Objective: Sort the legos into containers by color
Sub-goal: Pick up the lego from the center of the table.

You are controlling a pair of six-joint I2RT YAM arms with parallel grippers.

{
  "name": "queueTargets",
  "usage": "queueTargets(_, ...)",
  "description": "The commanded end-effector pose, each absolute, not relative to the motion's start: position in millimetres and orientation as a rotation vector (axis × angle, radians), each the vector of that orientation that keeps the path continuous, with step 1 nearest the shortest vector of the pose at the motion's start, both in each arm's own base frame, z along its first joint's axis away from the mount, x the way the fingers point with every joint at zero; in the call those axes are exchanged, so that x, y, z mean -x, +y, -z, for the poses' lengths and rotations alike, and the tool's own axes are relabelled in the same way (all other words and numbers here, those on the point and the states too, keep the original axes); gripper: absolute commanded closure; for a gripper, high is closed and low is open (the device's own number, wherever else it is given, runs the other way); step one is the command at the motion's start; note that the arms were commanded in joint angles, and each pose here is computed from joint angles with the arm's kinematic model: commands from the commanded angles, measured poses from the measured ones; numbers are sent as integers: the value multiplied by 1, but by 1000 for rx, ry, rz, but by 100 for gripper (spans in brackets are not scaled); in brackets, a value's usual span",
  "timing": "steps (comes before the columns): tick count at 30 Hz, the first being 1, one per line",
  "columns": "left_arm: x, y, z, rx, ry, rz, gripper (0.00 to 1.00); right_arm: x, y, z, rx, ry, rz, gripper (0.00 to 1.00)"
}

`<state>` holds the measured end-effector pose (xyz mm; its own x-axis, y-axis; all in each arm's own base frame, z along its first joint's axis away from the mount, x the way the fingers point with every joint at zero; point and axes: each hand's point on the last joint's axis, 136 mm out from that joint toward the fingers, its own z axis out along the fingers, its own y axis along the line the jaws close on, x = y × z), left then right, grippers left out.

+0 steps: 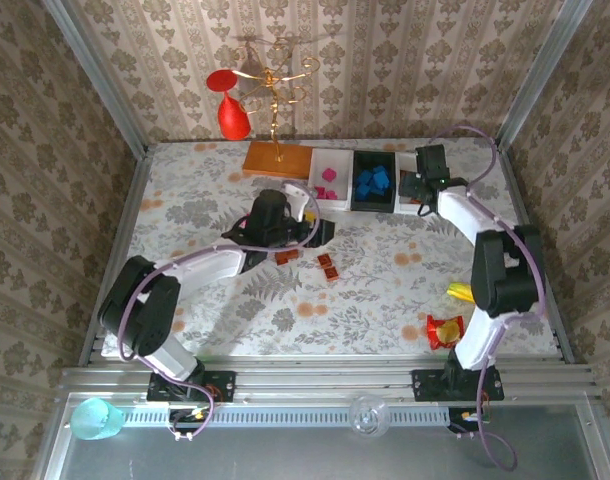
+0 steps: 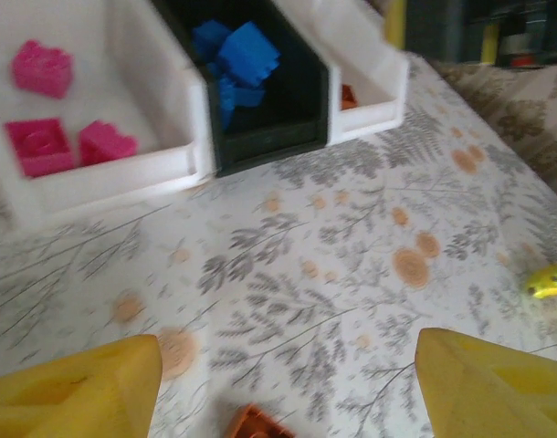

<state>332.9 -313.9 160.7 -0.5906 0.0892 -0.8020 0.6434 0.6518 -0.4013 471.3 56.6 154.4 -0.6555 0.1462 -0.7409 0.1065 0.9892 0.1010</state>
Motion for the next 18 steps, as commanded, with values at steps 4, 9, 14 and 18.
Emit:
queueTargets(4,-334,-260,-149,-453,2134,794,25,-414,154,-147,108,2307,-262,36)
queueTargets(9,-326,-223,-132,-392,2183,716,25,-370,209,-120,274,2377,-328,33)
queueTargets(14,-309,-208,-122,-385,2167,787,22,-347,259,-91,419,2448,-378,30)
queueTargets(18,-296,-201,-118,-365,2157,810,20,-350,268,-70,441,2498,-286,29)
